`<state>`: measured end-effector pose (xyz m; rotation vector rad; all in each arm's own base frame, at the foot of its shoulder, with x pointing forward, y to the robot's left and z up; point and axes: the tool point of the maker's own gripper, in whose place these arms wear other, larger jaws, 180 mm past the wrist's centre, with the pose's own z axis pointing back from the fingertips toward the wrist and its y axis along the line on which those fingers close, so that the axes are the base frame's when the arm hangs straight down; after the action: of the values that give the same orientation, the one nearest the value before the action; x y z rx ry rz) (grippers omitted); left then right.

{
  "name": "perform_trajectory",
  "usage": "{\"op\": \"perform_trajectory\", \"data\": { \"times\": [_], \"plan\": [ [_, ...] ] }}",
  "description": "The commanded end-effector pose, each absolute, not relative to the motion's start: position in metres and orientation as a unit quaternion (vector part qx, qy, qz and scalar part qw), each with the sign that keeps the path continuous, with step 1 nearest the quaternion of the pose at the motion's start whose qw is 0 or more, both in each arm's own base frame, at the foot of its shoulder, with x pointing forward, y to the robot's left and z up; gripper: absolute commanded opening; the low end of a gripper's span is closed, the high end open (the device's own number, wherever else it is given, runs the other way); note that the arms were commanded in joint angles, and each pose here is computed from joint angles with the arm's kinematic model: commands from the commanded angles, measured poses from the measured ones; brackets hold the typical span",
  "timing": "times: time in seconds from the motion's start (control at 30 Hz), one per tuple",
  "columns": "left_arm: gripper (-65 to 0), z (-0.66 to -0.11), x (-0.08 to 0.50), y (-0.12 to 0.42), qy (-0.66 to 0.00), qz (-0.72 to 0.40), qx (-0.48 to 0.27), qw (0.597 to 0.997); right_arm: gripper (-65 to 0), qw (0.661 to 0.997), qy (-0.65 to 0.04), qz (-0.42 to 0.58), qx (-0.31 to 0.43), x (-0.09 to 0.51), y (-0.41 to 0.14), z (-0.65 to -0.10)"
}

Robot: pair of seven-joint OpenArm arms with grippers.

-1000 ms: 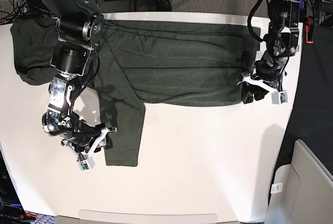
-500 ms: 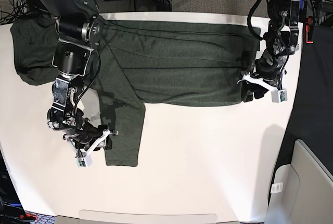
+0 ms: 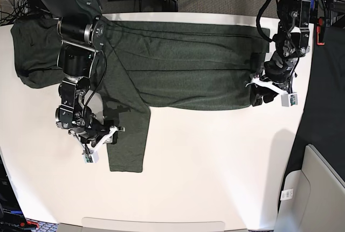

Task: Fold the T-shirt properly
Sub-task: 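Reach the right gripper down to the hanging sleeve end and grasp it, then lift the sleeve end with the right gripper and fold it onto the body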

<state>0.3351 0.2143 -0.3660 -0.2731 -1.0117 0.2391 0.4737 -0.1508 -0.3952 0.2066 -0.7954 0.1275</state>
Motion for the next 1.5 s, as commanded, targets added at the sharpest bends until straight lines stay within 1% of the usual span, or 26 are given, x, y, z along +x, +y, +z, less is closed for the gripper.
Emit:
{"op": "perform_trajectory", "data": {
  "times": [0.0, 0.2, 0.37, 0.4, 0.53, 0.6, 0.67, 0.77, 0.97, 1.1, 1.23, 1.3, 1.4, 1.47],
  "plan": [
    [-37.8, -0.349, 0.344, 0.218, -0.506, 0.106, -0.129, 0.846, -40.3, 0.912, -0.393, 0.069, 0.101, 0.482, -0.148, -0.384],
    [-37.8, -0.349, 0.344, 0.218, -0.506, 0.106, -0.129, 0.846, -40.6, 0.914, -0.383, 0.072, 0.113, 0.475, -0.133, -0.393],
    [-37.8, -0.349, 0.344, 0.218, -0.506, 0.106, -0.129, 0.846, -41.6, 0.924, -0.355, 0.078, 0.117, 0.47, -0.125, -0.396],
    [-37.8, -0.349, 0.344, 0.218, -0.506, 0.106, -0.129, 0.846, -43.6, 0.924, -0.354, 0.077, 0.123, 0.47, -0.121, -0.395],
    [-37.8, -0.349, 0.344, 0.218, -0.505, 0.106, -0.129, 0.847, -59.0, 0.923, -0.351, 0.064, 0.146, 0.471, -0.116, -0.392],
    [-37.8, -0.349, 0.344, 0.218, -0.506, 0.106, -0.129, 0.846, -63.3, 0.927, -0.338, 0.063, 0.149, 0.467, -0.115, -0.394],
    [-37.8, -0.35, 0.343, 0.218, -0.505, 0.106, -0.129, 0.847, -63.6, 0.928, -0.335, 0.06, 0.15, 0.466, -0.116, -0.395],
    [-37.8, -0.344, 0.345, 0.216, -0.511, 0.103, -0.131, 0.843, -63.7, 0.923, -0.35, 0.068, 0.146, 0.467, -0.119, -0.386],
    [-37.8, -0.34, 0.346, 0.215, -0.516, 0.101, -0.133, 0.84, -63.7, 0.899, -0.362, 0.125, 0.211, 0.449, -0.096, -0.365],
    [-37.9, -0.334, 0.347, 0.229, -0.525, 0.116, -0.123, 0.834, -63.7, 0.888, -0.369, 0.129, 0.24, 0.435, -0.09, -0.349],
    [-37.9, -0.334, 0.347, 0.23, -0.526, 0.117, -0.121, 0.834, -63.7, 0.88, -0.356, 0.168, 0.266, 0.418, -0.068, -0.334],
    [-37.9, -0.334, 0.347, 0.23, -0.526, 0.117, -0.121, 0.834, -63.7, 0.867, -0.356, 0.198, 0.287, 0.407, -0.049, -0.323],
    [-37.9, -0.335, 0.347, 0.231, -0.525, 0.118, -0.121, 0.834, -63.7, 0.834, -0.356, 0.251, 0.338, 0.384, -0.007, -0.304],
    [-37.9, -0.335, 0.347, 0.231, -0.525, 0.118, -0.121, 0.834, -63.7, 0.818, -0.353, 0.265, 0.368, 0.372, 0.01, -0.299]
  ]
}}
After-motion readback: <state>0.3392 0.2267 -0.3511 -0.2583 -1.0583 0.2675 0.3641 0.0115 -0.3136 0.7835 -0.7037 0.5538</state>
